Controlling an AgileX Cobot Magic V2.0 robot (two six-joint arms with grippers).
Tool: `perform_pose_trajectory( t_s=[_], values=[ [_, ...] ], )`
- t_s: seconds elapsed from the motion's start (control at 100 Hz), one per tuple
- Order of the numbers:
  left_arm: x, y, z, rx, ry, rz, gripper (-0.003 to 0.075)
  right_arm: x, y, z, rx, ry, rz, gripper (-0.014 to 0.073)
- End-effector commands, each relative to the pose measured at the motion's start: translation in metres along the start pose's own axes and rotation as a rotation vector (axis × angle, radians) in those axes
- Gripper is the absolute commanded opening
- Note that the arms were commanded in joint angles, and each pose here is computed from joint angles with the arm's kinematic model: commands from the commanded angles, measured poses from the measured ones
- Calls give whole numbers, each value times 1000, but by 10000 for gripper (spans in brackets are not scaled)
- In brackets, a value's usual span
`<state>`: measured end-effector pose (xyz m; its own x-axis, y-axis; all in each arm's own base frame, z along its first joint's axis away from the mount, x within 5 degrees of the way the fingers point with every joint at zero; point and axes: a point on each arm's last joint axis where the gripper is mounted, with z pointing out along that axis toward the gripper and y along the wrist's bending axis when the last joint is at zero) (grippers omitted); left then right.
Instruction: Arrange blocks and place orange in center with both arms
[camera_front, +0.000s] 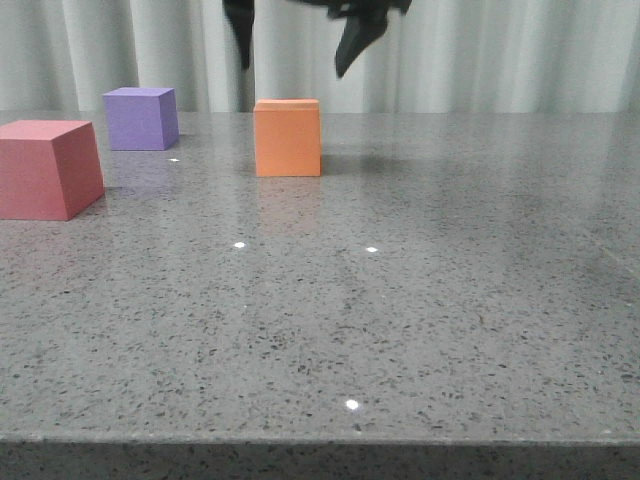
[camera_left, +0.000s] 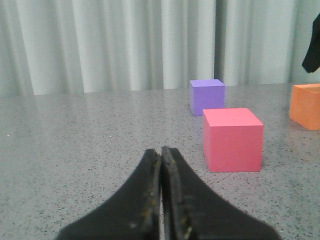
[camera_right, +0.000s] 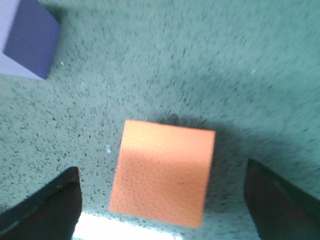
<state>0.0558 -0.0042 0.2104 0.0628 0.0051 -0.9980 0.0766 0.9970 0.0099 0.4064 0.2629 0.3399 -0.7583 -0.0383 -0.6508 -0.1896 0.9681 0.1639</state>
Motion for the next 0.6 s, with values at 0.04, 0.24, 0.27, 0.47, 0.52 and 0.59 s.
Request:
perform_pose_trajectory(
  t_s=[0.04, 0.24, 0.27, 0.47, 0.52, 0.59],
  values=[
    [5, -1, -2, 13, -72, -8, -19, -34, -19, -72, -26, -184, -52, 648],
    [5, -1, -2, 13, -72, -8, -19, -45, -54, -114, -6, -231, -110, 648],
    [5, -1, -2, 13, -72, -8, -19, -45, -60, -121, 3, -236, -109, 648],
    [5, -1, -2, 13, -72, -8, -19, -29, -111, -143, 85, -249, -67, 648],
    [5, -1, -2, 13, -72, -8, -19, -20, -124, -147, 104, -255, -51, 648],
    [5, -1, -2, 13, -72, -8, -19, -4, -142, -155, 129, -266, -31, 648]
  ],
)
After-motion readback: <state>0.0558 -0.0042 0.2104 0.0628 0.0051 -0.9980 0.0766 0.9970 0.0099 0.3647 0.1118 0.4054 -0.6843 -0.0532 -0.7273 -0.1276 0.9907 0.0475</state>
